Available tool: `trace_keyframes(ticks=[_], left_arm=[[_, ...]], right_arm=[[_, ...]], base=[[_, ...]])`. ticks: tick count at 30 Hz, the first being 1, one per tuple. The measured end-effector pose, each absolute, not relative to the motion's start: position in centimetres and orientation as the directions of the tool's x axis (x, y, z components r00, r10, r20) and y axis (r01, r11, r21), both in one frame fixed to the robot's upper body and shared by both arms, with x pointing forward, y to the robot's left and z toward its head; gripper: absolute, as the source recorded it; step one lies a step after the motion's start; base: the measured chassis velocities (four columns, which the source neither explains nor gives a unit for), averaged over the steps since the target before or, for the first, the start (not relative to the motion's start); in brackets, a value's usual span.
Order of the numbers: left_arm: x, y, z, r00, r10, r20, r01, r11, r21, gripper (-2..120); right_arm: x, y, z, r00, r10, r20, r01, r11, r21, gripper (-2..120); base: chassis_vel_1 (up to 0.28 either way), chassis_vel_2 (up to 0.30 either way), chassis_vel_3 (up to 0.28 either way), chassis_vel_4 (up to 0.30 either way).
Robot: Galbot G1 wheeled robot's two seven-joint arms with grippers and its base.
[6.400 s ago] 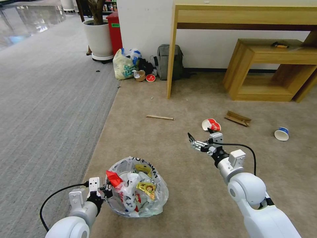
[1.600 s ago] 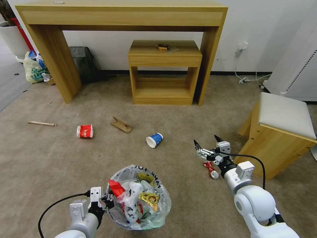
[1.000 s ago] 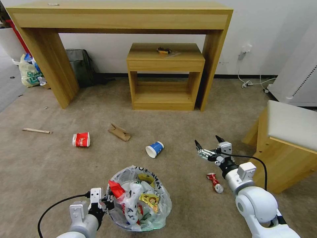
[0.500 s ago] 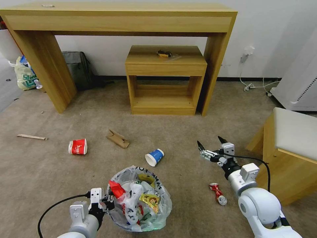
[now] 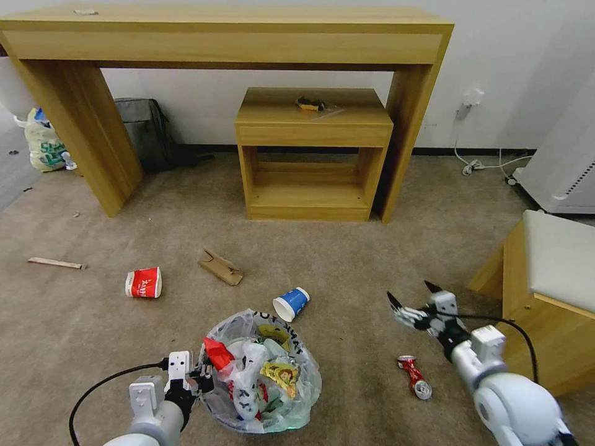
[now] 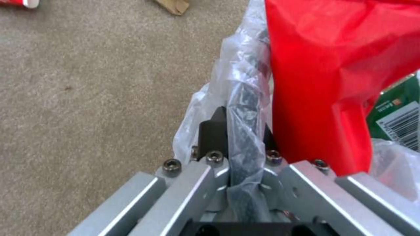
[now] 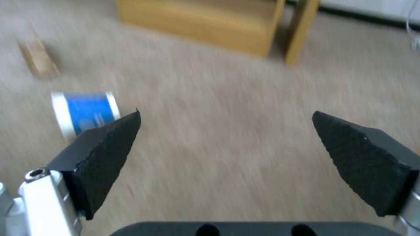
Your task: Pick up the trash bin and place the garbage on the floor into it.
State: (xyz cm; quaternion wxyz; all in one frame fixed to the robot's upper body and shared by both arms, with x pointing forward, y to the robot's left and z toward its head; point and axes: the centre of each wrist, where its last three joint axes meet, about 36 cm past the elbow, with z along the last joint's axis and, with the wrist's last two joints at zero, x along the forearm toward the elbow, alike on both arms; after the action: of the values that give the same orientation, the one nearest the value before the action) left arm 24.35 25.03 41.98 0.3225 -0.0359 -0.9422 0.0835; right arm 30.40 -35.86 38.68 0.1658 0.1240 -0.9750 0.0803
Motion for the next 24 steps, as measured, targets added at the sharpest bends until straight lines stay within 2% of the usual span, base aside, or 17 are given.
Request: trace_keyframes(ticks=[6, 14, 24], left_arm=[[24.4, 24.9, 41.8, -0.786, 0.126, 0.605, 0.016, 0.983, -0.184, 0], [24.3, 24.8, 41.6, -0.782, 0.125, 0.611, 0.013, 0.983, -0.184, 0], [24.3, 24.7, 41.1, -0.776, 0.118, 0.620, 0.005, 0.983, -0.182, 0]], right_arm=[[28.8, -39.2, 33.4, -0.880, -0.187, 0.437, -0.266, 0.956, -0.126, 100], [27.3, -42.5, 25.9, -0.793, -0.217, 0.570, -0.257, 0.966, 0.009, 100], [28.4, -42.7, 21.8, -0.762, -0.226, 0.607, -0.226, 0.971, 0.079, 100]], base=[[0.000, 0.000, 0.000, 0.000], [0.000, 0.000, 0.000, 0.000], [0.000, 0.000, 0.000, 0.000]])
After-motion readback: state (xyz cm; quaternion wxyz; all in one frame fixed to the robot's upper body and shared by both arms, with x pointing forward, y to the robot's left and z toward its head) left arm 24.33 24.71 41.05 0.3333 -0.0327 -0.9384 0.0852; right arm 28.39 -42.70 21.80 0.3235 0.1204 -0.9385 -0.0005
